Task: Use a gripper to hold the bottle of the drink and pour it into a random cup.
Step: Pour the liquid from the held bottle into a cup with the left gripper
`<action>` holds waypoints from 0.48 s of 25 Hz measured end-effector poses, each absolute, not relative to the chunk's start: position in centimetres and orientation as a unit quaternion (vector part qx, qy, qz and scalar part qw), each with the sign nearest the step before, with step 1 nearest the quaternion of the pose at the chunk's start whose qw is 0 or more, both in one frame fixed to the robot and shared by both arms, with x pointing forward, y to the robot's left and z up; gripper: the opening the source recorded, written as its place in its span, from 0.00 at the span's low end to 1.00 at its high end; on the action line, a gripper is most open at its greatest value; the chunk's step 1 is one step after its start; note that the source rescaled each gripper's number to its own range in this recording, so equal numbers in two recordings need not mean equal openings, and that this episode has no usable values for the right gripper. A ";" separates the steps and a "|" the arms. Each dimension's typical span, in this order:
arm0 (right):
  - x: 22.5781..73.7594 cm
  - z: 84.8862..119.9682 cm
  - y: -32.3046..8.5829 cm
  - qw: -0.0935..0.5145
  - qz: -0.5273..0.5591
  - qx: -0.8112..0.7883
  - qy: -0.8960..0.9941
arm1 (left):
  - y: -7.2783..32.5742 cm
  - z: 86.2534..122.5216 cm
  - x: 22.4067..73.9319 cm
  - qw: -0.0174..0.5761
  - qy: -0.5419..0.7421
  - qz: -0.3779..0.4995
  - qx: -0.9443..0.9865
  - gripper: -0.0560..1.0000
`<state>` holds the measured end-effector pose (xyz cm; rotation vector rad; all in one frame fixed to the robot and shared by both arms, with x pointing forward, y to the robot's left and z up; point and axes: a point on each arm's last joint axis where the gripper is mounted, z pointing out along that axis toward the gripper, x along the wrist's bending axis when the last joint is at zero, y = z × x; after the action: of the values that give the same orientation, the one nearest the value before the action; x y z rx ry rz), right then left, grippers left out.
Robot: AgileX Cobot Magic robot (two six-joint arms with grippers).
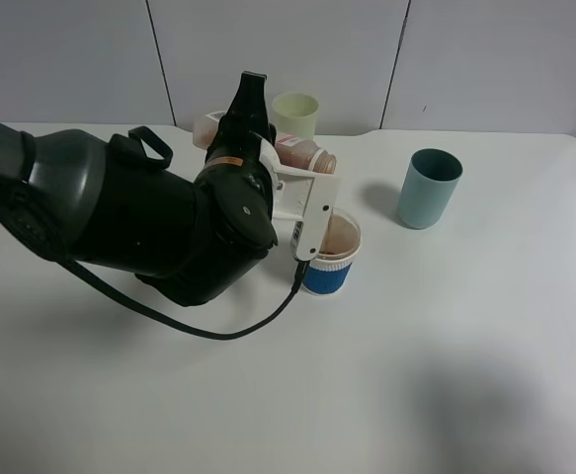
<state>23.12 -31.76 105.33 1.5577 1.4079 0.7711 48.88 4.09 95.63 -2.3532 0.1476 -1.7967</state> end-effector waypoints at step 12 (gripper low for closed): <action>23.1 105.3 -31.8 0.437 0.310 0.626 0.566 | 4.2 95.6 48.9 0.091 0.049 -0.605 -0.789 0.10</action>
<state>23.12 -31.76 105.33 1.5577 1.4079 0.7711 48.87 4.16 95.63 -2.3458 0.1444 -1.7976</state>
